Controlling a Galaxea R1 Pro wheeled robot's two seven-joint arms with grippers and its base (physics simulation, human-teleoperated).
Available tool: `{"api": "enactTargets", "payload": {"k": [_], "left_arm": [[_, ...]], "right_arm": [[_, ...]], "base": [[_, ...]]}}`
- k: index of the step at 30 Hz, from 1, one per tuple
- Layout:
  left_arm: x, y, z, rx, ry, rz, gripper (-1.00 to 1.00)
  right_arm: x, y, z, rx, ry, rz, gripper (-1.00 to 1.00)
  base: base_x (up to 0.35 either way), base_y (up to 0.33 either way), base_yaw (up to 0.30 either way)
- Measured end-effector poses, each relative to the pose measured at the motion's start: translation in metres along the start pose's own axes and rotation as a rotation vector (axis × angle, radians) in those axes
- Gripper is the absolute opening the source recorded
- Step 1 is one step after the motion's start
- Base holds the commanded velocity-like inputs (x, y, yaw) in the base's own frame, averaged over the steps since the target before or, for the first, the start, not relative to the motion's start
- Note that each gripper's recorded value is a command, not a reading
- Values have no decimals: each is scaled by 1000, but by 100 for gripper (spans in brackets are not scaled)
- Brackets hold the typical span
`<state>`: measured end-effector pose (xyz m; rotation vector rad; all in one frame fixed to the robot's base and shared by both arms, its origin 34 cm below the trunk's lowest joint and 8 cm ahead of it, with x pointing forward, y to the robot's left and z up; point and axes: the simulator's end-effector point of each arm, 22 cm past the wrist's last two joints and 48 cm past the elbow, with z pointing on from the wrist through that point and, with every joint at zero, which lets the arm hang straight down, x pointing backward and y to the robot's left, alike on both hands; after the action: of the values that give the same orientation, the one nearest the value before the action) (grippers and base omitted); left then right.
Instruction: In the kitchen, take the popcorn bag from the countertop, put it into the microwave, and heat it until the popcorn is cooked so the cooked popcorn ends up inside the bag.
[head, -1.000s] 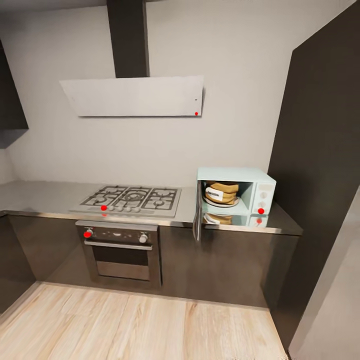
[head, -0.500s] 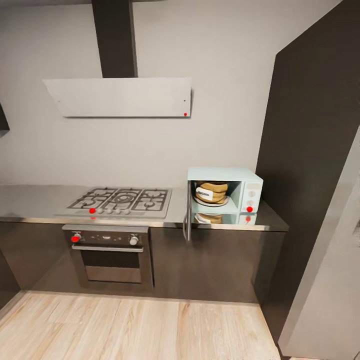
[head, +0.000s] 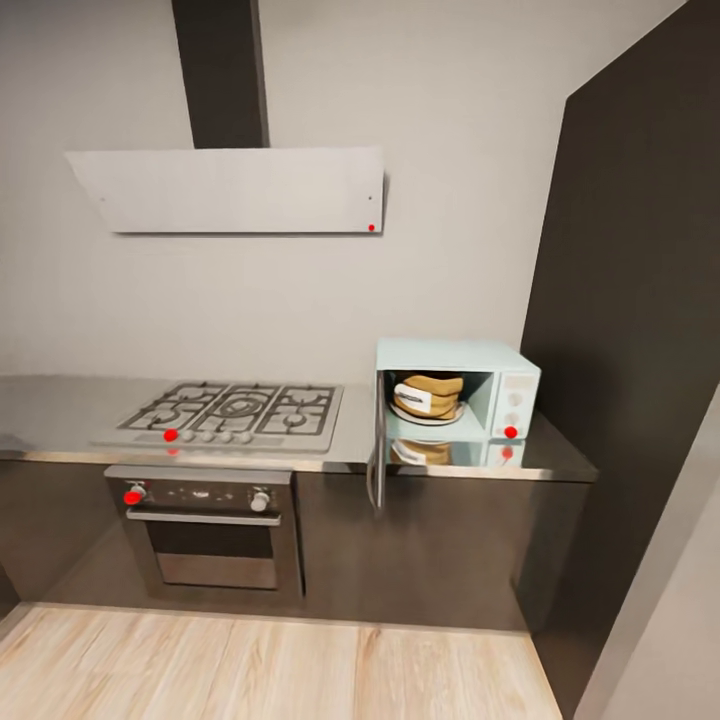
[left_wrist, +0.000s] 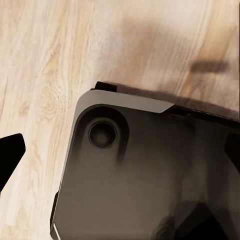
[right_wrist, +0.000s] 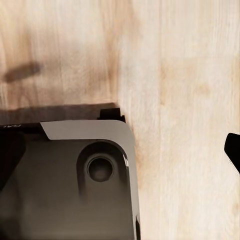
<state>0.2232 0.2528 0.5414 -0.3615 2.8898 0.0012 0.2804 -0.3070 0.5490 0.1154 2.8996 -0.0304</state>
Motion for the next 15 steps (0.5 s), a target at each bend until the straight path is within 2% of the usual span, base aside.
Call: {"api": "enactTargets", "payload": {"k": [11,15], "left_arm": [[0,-1,0,0,0,0,100],[0,-1,0,1,-1,0,100]], "right_arm": [[0,0,0,0,0,-2,100],[0,0,0,0,0,-2,100]], "base": [[321,0,0],[207,0,0]]}}
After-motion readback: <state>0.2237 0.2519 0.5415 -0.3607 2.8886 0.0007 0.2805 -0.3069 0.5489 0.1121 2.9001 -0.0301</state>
